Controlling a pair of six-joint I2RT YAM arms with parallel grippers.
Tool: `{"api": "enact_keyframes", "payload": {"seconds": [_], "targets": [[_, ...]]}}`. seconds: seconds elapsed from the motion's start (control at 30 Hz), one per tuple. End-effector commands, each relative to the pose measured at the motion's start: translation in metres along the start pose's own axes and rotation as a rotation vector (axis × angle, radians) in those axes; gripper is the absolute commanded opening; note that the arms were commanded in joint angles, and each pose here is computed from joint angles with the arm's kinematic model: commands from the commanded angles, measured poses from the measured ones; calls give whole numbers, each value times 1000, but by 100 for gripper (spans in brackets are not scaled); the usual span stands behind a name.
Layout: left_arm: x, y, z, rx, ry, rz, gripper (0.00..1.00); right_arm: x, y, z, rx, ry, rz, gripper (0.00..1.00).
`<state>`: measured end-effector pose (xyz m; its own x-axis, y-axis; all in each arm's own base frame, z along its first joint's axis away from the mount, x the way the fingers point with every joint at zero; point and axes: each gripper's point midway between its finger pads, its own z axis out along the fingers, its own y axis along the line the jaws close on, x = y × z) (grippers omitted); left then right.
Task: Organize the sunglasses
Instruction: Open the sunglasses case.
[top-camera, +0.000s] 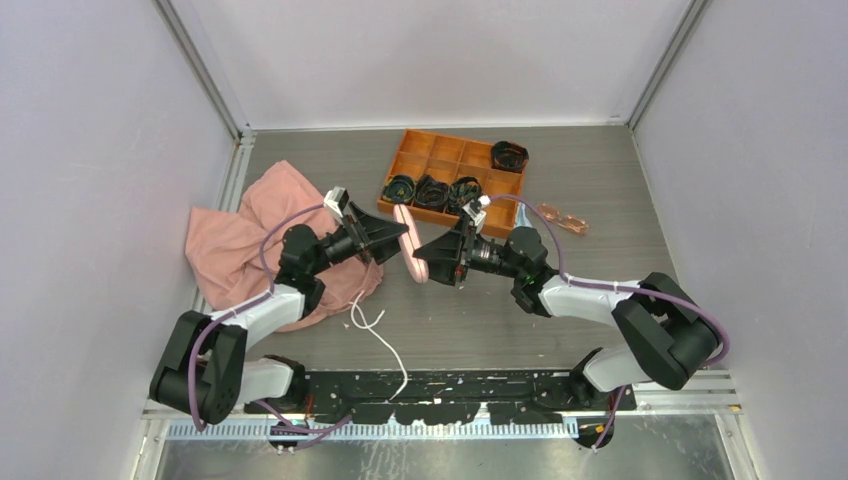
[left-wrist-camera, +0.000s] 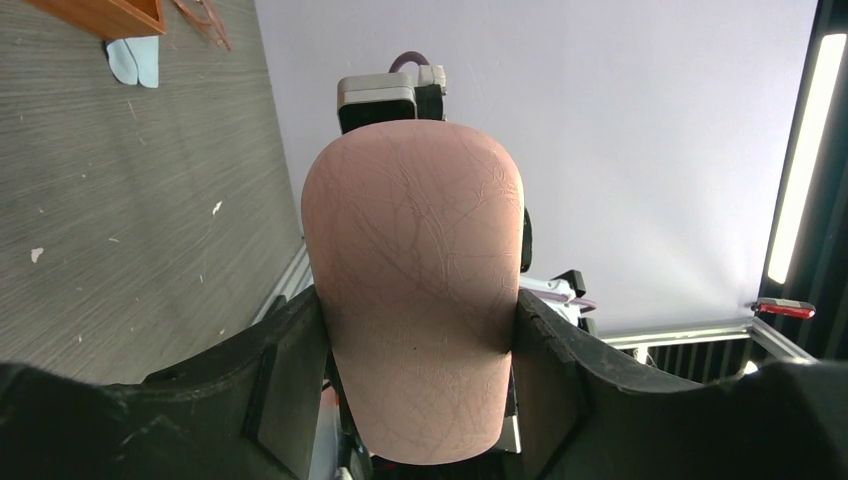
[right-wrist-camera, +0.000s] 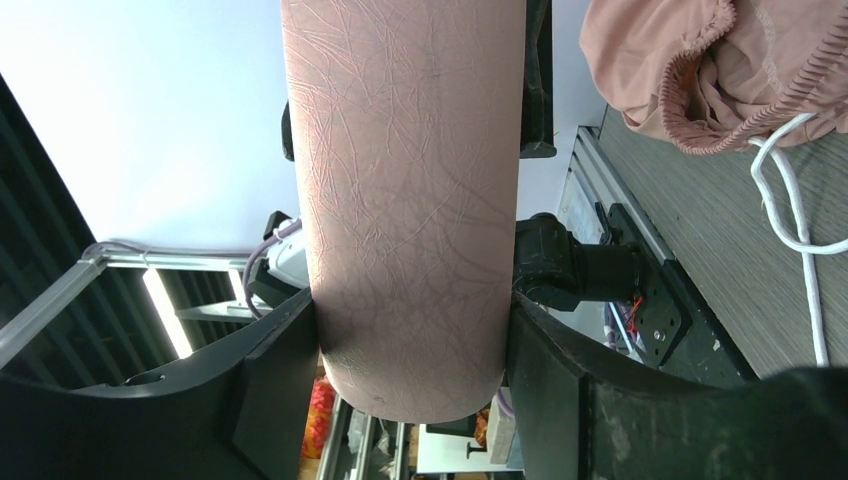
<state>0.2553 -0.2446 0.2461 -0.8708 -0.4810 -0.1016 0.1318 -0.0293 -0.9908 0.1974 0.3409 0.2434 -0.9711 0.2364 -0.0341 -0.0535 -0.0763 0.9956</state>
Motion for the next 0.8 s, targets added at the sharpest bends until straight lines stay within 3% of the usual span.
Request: {"api": "enact_keyframes", "payload": {"seconds": [0.0, 0.13, 0.43, 0.77], "targets": [[-2, -10, 0, 48, -11, 54, 1, -1, 26, 3, -89, -2, -41, 40], [-2, -13, -1, 57, -10, 57, 0, -6, 29, 5, -107, -20, -19, 46], [0, -28, -4, 108, -20, 104, 0, -30, 8, 5, -183, -134, 216, 27], [-5, -43, -12, 226, -91, 147, 0, -52, -8, 2, -173, -245, 424, 26]]}}
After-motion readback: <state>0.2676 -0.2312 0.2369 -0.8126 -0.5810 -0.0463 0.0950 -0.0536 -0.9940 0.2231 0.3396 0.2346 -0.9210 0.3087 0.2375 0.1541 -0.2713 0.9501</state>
